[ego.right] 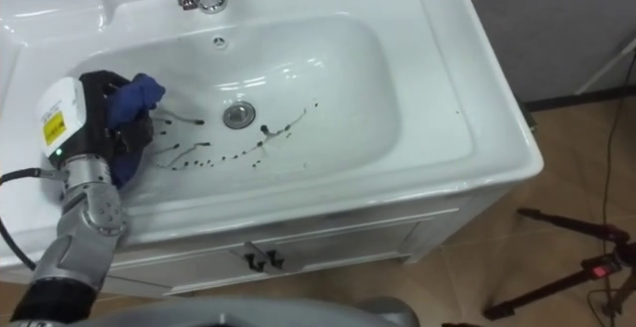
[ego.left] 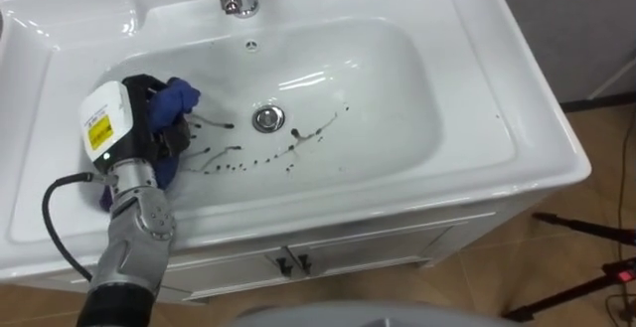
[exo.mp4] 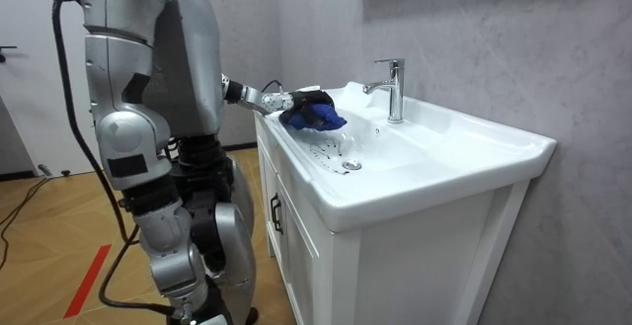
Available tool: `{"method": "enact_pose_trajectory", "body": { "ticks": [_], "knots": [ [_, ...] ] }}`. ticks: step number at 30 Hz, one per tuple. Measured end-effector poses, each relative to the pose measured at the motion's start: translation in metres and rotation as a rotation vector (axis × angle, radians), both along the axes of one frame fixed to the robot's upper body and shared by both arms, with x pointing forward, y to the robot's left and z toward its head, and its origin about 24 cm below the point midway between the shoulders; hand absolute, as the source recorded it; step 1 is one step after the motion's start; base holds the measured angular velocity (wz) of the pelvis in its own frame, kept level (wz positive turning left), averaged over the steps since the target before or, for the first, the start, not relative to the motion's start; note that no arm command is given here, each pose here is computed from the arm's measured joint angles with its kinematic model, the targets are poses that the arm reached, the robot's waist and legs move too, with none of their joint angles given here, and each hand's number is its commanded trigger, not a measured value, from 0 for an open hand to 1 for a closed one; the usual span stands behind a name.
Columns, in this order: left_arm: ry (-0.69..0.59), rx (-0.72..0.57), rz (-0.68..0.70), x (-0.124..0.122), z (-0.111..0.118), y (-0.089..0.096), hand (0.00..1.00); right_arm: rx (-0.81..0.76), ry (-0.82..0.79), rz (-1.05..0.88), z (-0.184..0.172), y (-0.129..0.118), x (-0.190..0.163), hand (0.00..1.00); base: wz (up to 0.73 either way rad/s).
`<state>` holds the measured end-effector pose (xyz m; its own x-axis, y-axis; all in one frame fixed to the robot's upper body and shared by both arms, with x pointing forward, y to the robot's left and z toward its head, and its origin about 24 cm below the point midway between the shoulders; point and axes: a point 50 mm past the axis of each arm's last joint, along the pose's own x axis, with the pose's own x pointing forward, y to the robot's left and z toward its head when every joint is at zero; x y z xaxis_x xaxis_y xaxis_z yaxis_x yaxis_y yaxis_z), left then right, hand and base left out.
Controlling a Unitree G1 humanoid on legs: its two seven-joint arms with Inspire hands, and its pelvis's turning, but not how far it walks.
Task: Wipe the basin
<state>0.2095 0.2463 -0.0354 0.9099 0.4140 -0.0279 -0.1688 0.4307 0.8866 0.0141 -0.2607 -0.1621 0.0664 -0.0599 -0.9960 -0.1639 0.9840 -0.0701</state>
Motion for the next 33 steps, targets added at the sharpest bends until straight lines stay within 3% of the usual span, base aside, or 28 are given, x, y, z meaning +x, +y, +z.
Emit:
{"method": "enact_pose_trajectory", "body": {
  "ticks": [17, 33],
  "knots": [
    [0.246, -0.047, -0.018, 0.002, -0.023, 0.007, 1.00, 0.002, 0.034, -0.011, 0.000, -0.001, -0.004, 0.00, 0.00],
    [0.335, -0.079, -0.043, 0.009, -0.025, 0.009, 1.00, -0.003, 0.069, -0.024, -0.001, -0.002, -0.012, 0.00, 0.00]
  ]
}}
